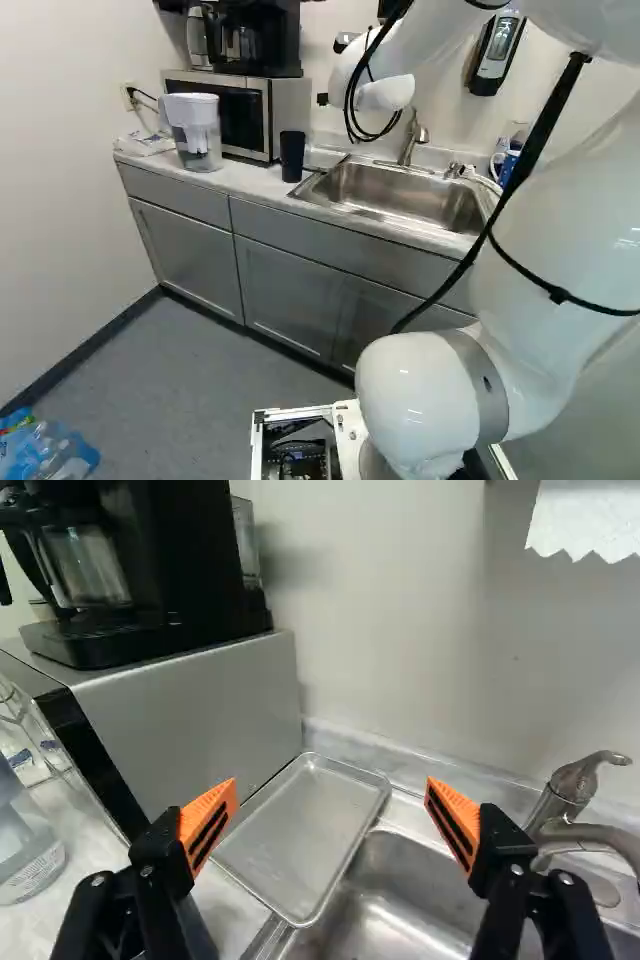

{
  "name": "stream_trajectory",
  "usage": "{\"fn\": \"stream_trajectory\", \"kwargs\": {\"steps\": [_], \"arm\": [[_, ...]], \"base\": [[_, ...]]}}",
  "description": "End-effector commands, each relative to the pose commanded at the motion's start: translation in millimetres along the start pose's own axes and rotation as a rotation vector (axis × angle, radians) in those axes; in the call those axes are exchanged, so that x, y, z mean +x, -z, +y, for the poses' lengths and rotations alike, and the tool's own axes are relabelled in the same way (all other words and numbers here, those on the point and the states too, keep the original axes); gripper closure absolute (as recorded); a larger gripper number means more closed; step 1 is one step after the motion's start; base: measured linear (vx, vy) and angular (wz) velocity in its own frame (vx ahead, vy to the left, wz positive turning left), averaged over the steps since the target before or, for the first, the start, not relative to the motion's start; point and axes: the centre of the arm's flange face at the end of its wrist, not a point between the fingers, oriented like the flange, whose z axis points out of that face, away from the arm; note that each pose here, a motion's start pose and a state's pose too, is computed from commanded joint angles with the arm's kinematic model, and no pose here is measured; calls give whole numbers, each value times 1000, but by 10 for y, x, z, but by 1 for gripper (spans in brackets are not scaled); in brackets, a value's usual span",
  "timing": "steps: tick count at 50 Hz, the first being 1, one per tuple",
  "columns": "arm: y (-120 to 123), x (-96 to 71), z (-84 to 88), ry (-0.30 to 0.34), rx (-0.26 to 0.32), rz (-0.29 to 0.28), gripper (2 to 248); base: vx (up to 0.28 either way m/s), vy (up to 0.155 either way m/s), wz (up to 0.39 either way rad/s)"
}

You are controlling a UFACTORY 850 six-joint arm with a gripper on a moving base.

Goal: Rinse the cup and place it in the tray

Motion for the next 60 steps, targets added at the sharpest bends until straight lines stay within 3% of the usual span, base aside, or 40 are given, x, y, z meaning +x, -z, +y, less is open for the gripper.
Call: {"fn": "stream_trajectory", "kwargs": {"steps": [23,60], "arm": [[-52,9,147,-5,-28,0,3],[-270,46,526,-17,-96,0,3]], "base": [[0,0,0],[0,0,0]]}}
